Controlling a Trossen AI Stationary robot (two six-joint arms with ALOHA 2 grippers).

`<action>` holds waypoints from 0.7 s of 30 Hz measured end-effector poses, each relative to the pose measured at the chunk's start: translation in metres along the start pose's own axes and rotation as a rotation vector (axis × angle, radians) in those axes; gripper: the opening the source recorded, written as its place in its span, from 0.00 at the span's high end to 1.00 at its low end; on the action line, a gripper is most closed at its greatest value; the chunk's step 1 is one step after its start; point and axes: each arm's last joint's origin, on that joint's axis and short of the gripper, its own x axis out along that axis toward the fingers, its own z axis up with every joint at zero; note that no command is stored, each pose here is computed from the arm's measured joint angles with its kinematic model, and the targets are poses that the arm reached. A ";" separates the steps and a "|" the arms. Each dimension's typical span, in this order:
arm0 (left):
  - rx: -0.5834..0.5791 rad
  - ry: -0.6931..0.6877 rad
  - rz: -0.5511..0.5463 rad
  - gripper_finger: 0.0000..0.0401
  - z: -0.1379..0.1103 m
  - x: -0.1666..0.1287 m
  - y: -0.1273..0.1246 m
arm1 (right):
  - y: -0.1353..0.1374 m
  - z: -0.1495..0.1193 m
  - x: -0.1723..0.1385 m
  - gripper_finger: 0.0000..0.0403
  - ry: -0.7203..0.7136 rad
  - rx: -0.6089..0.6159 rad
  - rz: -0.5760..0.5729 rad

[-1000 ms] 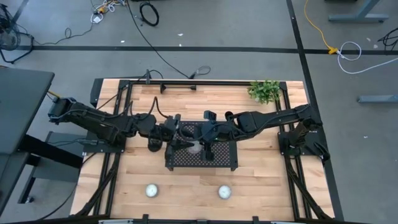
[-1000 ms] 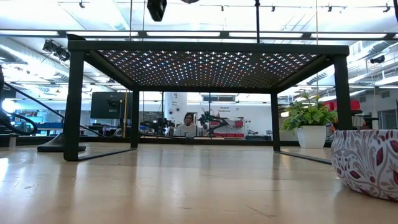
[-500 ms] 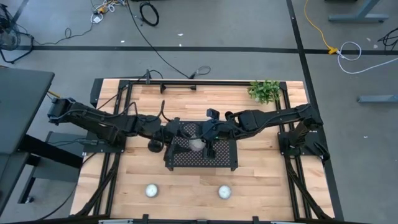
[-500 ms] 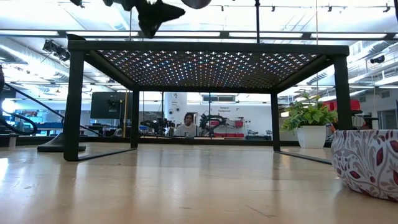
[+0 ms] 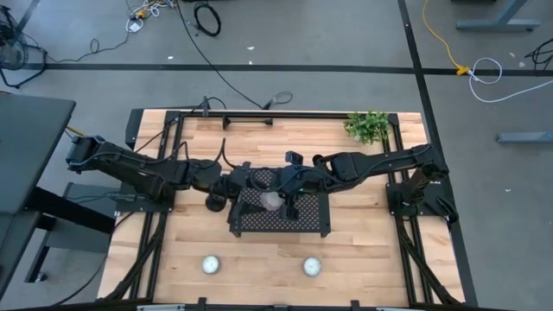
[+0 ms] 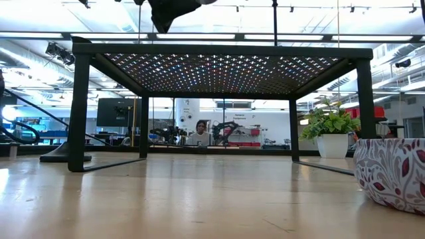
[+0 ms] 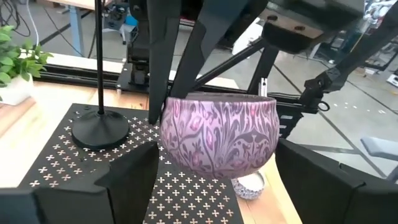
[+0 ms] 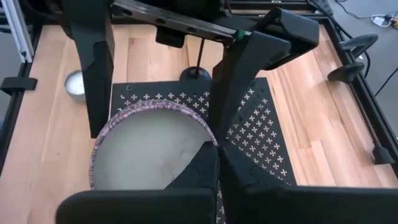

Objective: Pick & Place candle stick holders
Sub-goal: Put the pink patterned scented candle on the shelf

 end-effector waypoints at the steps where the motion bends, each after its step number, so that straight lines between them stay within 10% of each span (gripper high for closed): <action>1: 0.000 -0.002 0.002 0.19 0.000 0.000 0.000 | 0.000 0.000 0.000 1.00 0.002 -0.001 -0.001; 21: -0.025 -0.039 -0.047 0.15 -0.003 0.014 0.001 | 0.003 0.002 0.006 1.00 -0.024 -0.009 0.015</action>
